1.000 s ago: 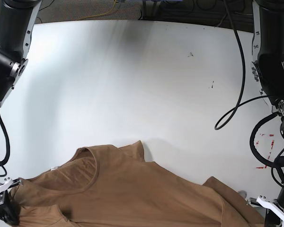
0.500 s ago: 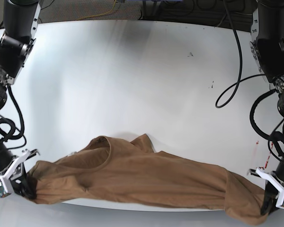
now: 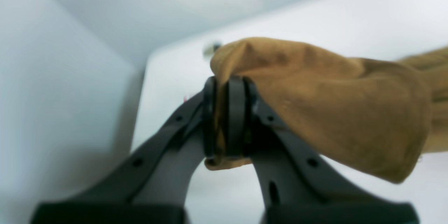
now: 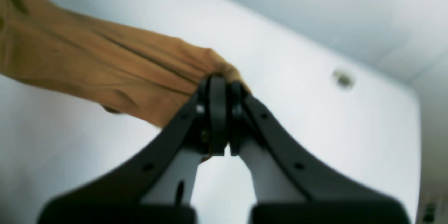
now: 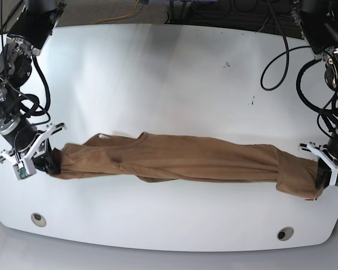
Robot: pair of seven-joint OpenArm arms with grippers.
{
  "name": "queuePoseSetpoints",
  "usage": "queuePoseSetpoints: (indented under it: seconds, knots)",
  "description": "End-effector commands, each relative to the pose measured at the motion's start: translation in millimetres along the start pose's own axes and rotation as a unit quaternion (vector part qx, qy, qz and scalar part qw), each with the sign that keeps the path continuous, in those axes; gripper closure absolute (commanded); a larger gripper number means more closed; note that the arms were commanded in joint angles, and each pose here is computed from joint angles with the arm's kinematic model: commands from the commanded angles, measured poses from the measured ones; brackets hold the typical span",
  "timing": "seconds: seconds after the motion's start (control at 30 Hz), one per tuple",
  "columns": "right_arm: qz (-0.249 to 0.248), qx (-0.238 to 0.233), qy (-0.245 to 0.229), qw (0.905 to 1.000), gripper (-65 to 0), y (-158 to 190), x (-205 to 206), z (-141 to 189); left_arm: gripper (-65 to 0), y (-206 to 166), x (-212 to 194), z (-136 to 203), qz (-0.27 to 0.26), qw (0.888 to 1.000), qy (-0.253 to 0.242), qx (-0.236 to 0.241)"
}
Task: Layout the t-shirt on the table in an organized manner, then fold the t-shirt properly
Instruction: 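Swing the held shirt back toward the arm bases and lay it down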
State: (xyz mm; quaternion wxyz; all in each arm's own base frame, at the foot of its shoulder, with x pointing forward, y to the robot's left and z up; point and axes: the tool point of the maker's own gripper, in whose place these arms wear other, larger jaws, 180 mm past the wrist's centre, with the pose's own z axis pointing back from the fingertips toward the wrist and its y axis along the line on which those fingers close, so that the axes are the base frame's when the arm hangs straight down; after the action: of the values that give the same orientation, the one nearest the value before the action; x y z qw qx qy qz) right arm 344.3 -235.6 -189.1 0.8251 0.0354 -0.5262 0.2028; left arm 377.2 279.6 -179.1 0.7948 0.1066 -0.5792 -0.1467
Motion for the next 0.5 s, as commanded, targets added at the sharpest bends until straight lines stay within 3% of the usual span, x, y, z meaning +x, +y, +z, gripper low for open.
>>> queuePoseSetpoints:
  seconds: [0.0, 0.27, 0.47]
  knots:
    - [-0.011, 0.007, -0.02, 0.9997, -0.1, 1, 3, 8, -2.3, 7, 3, 11, -0.011, 1.0, -0.015, 0.003]
    - [-0.087, 0.057, 0.027, 0.9942, -0.1, 41, -58, 14, -2.3, -6, -57, 38, -0.053, 0.996, 0.051, -0.051]
    - [-0.154, 0.099, 0.066, 0.9809, -0.1, 83, -104, 24, -2.3, -4, -101, 61, -0.042, 0.992, 0.107, -0.049]
